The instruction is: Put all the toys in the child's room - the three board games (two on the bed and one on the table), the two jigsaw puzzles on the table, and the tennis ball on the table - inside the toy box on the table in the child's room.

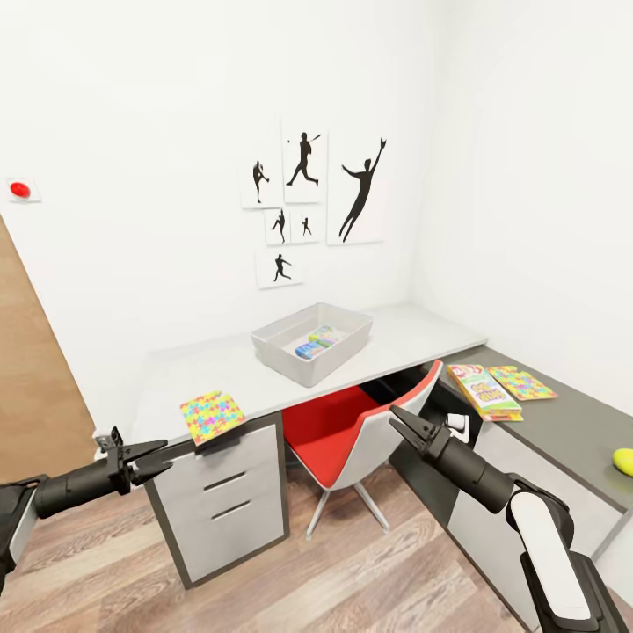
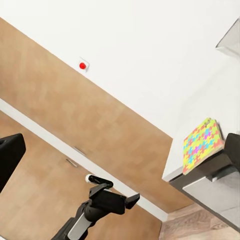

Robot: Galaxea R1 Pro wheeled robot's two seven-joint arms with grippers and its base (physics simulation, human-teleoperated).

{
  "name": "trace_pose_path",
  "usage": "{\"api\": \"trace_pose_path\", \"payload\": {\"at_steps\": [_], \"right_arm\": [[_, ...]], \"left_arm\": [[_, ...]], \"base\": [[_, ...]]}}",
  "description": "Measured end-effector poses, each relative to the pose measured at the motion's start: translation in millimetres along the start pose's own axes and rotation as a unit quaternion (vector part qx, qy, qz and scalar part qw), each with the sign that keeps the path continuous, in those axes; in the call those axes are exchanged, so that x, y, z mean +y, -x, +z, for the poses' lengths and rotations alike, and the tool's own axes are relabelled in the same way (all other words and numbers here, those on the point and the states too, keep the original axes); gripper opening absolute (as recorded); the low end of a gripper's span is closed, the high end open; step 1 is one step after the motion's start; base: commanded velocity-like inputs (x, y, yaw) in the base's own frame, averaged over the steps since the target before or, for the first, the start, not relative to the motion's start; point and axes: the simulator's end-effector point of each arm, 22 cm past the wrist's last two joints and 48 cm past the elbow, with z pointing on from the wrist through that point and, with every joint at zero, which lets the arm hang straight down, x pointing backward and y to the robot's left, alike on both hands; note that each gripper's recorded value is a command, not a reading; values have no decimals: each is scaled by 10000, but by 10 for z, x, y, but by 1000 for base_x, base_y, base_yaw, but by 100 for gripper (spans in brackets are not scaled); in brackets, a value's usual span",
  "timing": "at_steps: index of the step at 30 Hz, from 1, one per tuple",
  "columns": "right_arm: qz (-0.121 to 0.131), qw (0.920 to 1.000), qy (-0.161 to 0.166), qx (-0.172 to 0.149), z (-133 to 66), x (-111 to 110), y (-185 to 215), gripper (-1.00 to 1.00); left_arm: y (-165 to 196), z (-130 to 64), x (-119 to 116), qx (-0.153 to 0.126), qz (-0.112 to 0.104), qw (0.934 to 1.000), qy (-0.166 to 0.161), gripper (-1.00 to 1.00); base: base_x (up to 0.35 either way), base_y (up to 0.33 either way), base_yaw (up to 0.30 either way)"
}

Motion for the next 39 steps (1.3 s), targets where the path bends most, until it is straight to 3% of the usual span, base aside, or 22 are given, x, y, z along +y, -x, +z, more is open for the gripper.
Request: {"api": "trace_pose_path", "payload": {"at_steps": [5, 12, 16, 22, 27, 39], "right_arm": [[-2, 10000, -5, 1, -18, -68, -44, 100], [-6, 10000, -18, -1, -48, -169, -108, 100], [-8, 10000, -24, -1, -65, -225, -146, 100], [-27, 10000, -47, 12, -83, -290, -189, 100], [-34, 10000, -55, 17, -83, -293, -190, 100], [-36, 10000, -57, 13, -77, -293, -196, 100]], "left_arm": [[-89, 119, 111, 20, -27, 10000, 6, 100], [-213, 291, 375, 17, -101, 9996, 258, 100], [-411, 600, 417, 98, -230, 9997, 84, 100], [-562, 891, 544, 110, -350, 9992, 181, 100], [-504, 903, 536, -112, -433, 9989, 115, 100], [-473, 885, 548, -229, -473, 9986, 109, 100]], "base": [[0, 0, 0], [0, 0, 0], [0, 0, 0], [0, 0, 0], [0, 0, 0], [46, 0, 0]]}}
